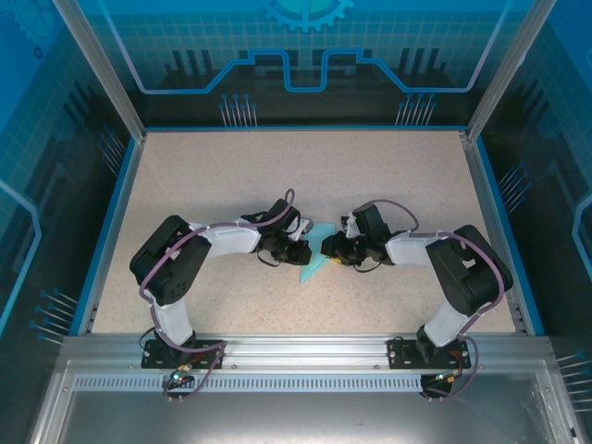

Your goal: Fold a paper plane with a square sheet of paper (pick it up from the middle)

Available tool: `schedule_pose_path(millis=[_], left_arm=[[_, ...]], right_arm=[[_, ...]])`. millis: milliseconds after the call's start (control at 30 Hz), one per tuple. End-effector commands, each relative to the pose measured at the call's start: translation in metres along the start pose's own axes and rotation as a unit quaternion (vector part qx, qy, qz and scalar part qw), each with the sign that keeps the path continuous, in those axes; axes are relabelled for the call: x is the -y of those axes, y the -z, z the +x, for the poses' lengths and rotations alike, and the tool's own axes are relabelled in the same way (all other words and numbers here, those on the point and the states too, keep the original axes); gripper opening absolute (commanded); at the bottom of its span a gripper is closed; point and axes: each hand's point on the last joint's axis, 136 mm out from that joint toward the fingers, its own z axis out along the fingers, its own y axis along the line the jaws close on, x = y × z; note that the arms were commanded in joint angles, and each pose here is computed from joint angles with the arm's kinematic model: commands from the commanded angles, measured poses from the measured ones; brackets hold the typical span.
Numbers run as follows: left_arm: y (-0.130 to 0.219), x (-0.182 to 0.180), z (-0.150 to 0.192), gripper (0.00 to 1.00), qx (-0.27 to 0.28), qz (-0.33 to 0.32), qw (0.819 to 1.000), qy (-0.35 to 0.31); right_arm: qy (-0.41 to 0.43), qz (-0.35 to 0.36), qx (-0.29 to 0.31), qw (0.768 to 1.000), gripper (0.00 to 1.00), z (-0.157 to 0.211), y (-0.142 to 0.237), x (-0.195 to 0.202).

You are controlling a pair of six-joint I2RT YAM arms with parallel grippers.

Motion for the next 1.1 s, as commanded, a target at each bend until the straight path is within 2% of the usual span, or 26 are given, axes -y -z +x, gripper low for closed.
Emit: schedule_pose_path(millis=[0, 100, 267, 467, 733, 1067], left_arm=[[0.008, 0.003, 0.000, 0.14, 0.015, 0.002, 1.000, -0.007], [0.017, 0.008, -0.001, 0.20, 0.026, 0.004, 1.000, -0.012], [0.031, 0.016, 0.003, 0.39, 0.052, -0.016, 0.998, -0.032], [0.025, 0.028, 0.022, 0.46, 0.056, -0.087, 0.991, -0.090], [0.012, 0.024, 0.024, 0.47, 0.077, -0.173, 0.976, -0.106], [0.007, 0.022, 0.023, 0.43, 0.099, -0.228, 0.962, -0.112]], right_arm=[[0.018, -0.012, -0.009, 1.000, 0.29, -0.001, -0.007, -0.010], [0.021, -0.010, -0.013, 1.000, 0.23, -0.001, -0.008, -0.009], [0.016, -0.004, -0.015, 1.000, 0.18, 0.000, -0.008, -0.008], [0.013, -0.012, -0.010, 1.000, 0.16, -0.001, -0.003, -0.015], [0.011, -0.016, -0.016, 1.000, 0.17, 0.001, -0.002, -0.018], [0.010, -0.022, -0.017, 1.000, 0.18, 0.001, 0.000, -0.022]])
